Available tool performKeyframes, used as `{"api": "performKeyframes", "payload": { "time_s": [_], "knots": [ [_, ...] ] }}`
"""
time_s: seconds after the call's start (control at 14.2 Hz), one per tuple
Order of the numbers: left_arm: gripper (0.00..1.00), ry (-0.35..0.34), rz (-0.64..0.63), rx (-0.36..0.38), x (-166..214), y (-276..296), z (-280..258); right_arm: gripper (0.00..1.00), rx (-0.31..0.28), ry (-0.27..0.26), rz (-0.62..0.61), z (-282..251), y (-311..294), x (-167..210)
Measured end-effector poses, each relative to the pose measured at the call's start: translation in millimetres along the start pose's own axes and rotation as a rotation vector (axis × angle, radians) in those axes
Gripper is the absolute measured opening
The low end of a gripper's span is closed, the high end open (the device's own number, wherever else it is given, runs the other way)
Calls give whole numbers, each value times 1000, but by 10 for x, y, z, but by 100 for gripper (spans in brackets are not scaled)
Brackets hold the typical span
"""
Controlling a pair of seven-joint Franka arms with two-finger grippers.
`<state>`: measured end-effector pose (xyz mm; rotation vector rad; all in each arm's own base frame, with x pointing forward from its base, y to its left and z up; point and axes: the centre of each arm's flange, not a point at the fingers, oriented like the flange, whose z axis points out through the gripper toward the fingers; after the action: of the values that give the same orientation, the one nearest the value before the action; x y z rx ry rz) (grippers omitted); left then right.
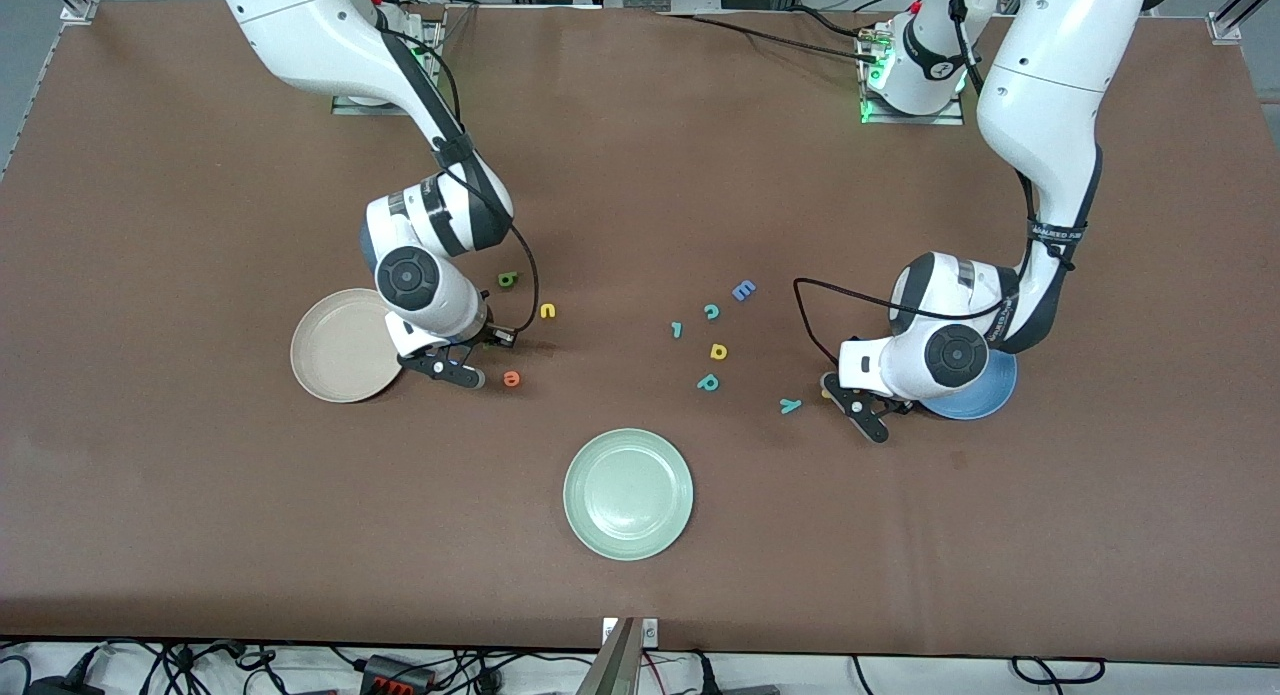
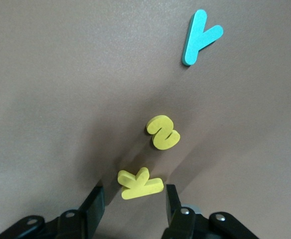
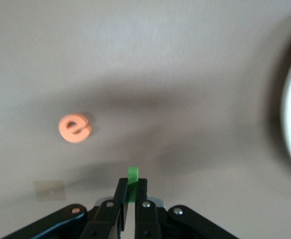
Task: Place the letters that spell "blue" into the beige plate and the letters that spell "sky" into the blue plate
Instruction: 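Carry k to the blue plate while the right gripper carries l to the beige plate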
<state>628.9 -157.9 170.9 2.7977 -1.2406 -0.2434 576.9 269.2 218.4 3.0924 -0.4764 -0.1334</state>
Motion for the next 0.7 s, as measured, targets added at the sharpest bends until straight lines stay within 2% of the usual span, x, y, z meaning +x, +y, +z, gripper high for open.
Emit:
{"api": "performKeyframes", "payload": {
  "time_s": [0.14,0.28,0.35,0.42,0.56,0.7],
  "knots": [
    [59,1,6,1,24,32,0,10,-7,3,-12,-165,254,196],
    [56,3,9,3,38,48,-2,10,-33,-34,-26,-205,707,465],
    [48,5,11,5,42,46,-8,10,-38,-55,-39,-206,952,597],
    [48,5,12,5,41,46,-7,10,-44,-82,-51,-201,1176,694],
    [37,7,14,7,42,42,-22,10,-49,-126,-58,-189,1535,826],
    [37,6,15,6,41,42,-24,10,-55,-153,-53,-125,1691,838]
  ]
}}
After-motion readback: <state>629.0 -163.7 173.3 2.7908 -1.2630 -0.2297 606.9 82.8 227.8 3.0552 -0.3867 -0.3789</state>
